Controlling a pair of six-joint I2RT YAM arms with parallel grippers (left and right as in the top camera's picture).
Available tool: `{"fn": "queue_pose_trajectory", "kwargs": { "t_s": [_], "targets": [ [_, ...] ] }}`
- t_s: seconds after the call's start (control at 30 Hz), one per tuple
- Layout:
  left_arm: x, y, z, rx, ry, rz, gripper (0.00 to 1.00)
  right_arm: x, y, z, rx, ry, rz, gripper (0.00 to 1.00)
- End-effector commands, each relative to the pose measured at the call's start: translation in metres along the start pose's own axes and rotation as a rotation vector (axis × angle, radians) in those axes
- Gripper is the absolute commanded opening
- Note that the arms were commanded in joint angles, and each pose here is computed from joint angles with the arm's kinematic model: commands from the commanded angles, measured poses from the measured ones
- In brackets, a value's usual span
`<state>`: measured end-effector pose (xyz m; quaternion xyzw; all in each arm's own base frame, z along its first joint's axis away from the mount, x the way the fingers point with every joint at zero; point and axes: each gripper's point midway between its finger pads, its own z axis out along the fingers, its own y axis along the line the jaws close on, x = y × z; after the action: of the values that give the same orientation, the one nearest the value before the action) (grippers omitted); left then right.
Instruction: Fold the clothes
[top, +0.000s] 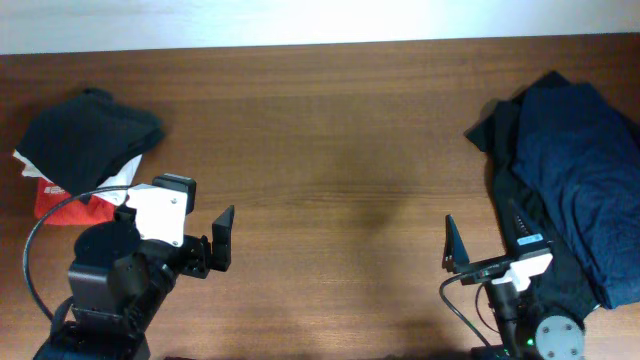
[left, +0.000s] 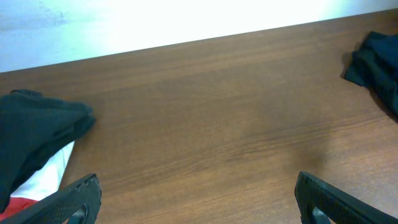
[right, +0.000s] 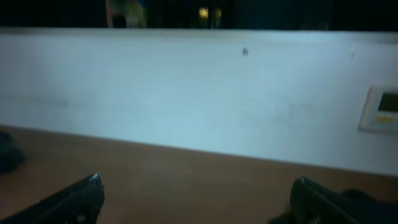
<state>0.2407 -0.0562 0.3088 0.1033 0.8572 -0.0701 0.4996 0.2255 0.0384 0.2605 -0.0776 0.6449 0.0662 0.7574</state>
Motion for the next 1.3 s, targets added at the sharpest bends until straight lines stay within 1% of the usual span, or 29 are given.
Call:
{"fn": "queue_pose_trajectory", "kwargs": {
  "t_s": [0.0, 0.13, 0.23, 0.27, 0.33, 0.43, 0.5, 1.27],
  "targets": [
    [-0.001, 0.003, 0.0, -0.014, -0.006, -0.008, 0.99, 0.015, -0.003, 0.004, 0.02, -0.039, -0.017, 0.99],
    [-0.001, 0.003, 0.0, -0.014, -0.006, -0.008, 0.99, 0.025, -0.017, 0.005, 0.1, -0.093, -0.024, 0.99],
    [-0.001, 0.003, 0.0, -0.014, -0.006, -0.008, 0.99, 0.034, -0.026, 0.005, 0.152, -0.056, -0.032, 0.99],
    [-0.001, 0.003, 0.0, -0.014, -0.006, -0.008, 0.99, 0.038, -0.025, 0.005, 0.151, -0.039, -0.063, 0.99],
    [-0.001, 0.003, 0.0, -0.014, -0.006, -0.008, 0.99, 0.054, -0.025, 0.005, 0.145, 0.027, -0.088, 0.99],
    [-0.001, 0.003, 0.0, -0.014, -0.006, -0.008, 0.99, 0.091, -0.018, 0.002, 0.103, 0.178, -0.072, 0.98],
    [-0.001, 0.003, 0.0, -0.014, -0.006, -0.008, 0.99, 0.107, -0.018, -0.001, 0.101, 0.242, -0.068, 0.99],
    [-0.001, 0.003, 0.0, -0.014, -0.006, -0.008, 0.99, 0.108, -0.018, -0.001, 0.103, 0.249, -0.067, 0.99]
  ]
}}
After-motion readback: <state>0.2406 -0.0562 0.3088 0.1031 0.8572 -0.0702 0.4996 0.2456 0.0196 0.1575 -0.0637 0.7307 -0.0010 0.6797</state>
